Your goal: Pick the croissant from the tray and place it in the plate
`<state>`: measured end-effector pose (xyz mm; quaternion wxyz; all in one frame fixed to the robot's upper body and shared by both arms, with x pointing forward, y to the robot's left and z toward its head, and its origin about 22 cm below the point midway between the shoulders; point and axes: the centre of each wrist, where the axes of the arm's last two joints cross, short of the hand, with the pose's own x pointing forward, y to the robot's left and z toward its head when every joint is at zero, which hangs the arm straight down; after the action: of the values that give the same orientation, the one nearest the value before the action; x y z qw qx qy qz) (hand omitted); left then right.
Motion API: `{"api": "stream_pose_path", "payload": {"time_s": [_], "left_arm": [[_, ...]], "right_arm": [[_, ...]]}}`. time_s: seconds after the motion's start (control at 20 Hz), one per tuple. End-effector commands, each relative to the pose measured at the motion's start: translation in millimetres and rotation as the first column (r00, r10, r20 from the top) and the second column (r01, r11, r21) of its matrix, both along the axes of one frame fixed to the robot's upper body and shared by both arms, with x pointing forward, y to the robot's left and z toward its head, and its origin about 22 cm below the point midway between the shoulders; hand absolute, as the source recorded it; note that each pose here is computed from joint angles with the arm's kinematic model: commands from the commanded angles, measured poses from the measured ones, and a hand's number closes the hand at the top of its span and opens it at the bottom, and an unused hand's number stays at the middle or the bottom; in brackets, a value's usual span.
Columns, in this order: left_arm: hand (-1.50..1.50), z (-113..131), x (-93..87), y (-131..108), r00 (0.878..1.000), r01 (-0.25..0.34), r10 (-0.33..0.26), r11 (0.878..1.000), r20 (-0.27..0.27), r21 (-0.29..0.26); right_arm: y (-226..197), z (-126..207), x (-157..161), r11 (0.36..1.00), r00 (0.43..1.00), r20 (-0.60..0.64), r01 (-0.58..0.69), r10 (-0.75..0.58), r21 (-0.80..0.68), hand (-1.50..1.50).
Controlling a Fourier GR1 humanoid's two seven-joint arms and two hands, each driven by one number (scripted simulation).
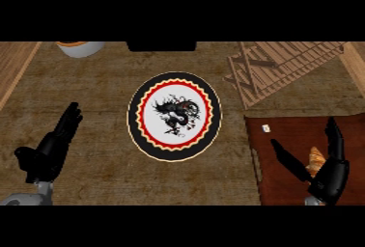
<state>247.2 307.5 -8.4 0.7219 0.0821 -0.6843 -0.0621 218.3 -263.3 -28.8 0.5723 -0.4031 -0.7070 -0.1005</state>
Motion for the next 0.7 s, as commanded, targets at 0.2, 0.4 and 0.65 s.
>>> {"api": "stream_pose_path", "payload": {"time_s": [0.2,0.4,0.65], "left_arm": [[0.0,-1,3.6,-7,1.0,0.008,-0.008,1.0,0.005,-0.006],[0.0,-17,-3.8,-15,1.0,0.025,-0.025,1.0,0.013,-0.013],[0.0,-7,-0.7,-10,0.999,0.033,-0.033,0.999,0.012,0.008]], "right_arm": [[-23,9,-65,0.976,0.974,-0.139,0.16,-0.18,-0.148,-1.5],[-39,14,-94,0.98,0.914,-0.369,0.114,-0.169,-0.165,-1.5],[-48,31,-95,0.981,0.78,-0.606,0.045,-0.152,-0.189,-1.5]]}}
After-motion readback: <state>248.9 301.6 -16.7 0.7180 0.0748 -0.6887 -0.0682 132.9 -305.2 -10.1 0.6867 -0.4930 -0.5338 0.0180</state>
